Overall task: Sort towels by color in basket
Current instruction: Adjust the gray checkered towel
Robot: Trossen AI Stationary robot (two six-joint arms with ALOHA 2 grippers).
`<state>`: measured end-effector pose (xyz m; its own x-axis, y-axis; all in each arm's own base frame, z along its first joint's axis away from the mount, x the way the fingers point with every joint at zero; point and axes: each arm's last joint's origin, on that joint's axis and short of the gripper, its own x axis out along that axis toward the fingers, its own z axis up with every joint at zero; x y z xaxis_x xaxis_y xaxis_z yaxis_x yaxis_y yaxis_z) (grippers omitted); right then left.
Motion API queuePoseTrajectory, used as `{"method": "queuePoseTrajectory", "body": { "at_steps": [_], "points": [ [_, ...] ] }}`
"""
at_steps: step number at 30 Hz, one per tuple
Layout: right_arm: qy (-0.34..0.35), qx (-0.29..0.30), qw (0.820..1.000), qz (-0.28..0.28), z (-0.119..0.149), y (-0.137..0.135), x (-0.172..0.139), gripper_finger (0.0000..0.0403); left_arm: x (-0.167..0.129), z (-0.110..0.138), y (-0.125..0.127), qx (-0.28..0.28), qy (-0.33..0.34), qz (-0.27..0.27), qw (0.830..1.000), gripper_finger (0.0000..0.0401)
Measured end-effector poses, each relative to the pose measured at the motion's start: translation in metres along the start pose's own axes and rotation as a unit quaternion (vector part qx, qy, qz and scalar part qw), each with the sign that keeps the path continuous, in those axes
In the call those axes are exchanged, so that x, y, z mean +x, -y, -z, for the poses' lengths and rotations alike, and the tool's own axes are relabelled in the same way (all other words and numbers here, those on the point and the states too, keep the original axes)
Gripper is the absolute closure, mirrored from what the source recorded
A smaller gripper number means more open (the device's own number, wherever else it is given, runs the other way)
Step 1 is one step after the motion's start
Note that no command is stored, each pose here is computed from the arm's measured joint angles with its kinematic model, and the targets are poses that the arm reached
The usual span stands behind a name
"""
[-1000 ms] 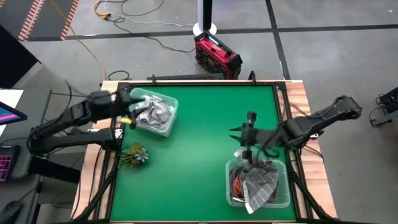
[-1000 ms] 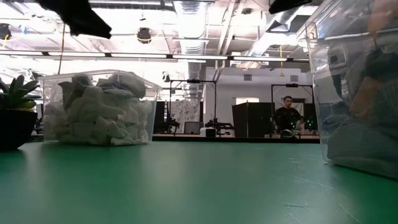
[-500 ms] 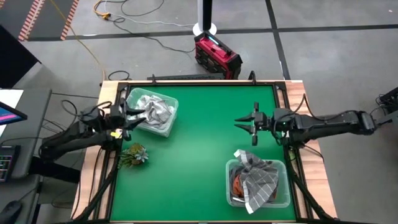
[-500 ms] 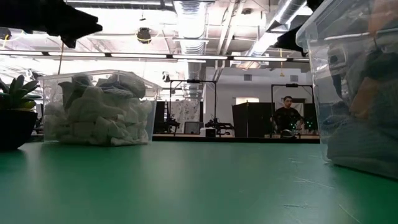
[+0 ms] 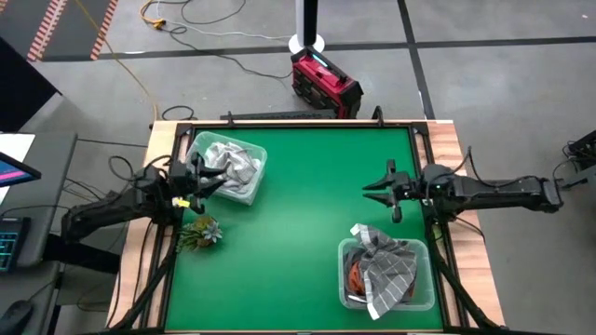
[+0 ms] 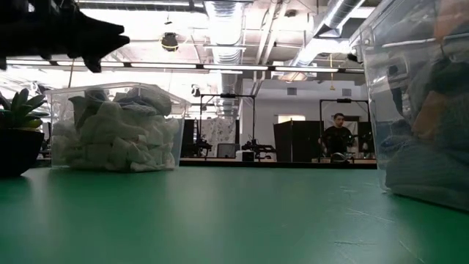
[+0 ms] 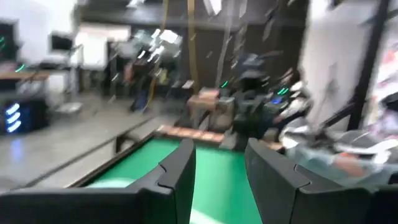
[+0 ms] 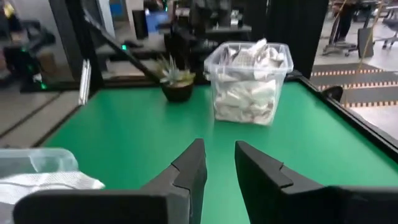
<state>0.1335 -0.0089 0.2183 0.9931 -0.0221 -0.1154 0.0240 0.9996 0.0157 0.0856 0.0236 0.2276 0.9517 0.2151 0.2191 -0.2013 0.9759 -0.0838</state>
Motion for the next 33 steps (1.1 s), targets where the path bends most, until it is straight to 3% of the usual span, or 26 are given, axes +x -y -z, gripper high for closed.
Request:
{"method": "queuePoseTrajectory", "body": {
  "at_steps": [6,9,14,17,20,26,33],
  "points": [
    [0.052,0.061,0.996,-0.031,-0.022,-0.007,-0.017,0.0286,0.002,0.027,0.0,-0.005,0.024,0.03,0.999,0.0272],
    [-0.006,0.096,0.993,-0.063,-0.037,-0.017,-0.023,0.0286,0.002,0.033,0.001,-0.004,0.016,0.027,0.999,0.0272],
    [-0.116,0.114,0.983,-0.088,-0.053,-0.04,-0.008,0.0286,0.002,0.038,0.007,0.019,-0.001,0.056,0.998,0.0272],
    [-0.209,0.151,0.962,-0.085,-0.067,-0.05,-0.002,0.028,0.001,0.039,0.011,0.016,-0.004,0.077,0.997,0.0272],
    [-0.32,0.184,0.929,-0.037,-0.075,-0.051,-0.002,0.0266,0.001,0.04,0.013,0.006,-0.011,0.088,0.996,0.0272],
    [-0.348,0.216,0.912,-0.017,-0.096,-0.057,0.014,0.0214,0.0,0.044,0.016,0.015,-0.029,0.115,0.993,0.0272],
    [-0.415,0.246,0.876,-0.02,-0.083,-0.064,0.036,0.0145,-0.001,0.045,0.024,0.024,-0.031,0.183,0.982,0.0272]
  ]
}}
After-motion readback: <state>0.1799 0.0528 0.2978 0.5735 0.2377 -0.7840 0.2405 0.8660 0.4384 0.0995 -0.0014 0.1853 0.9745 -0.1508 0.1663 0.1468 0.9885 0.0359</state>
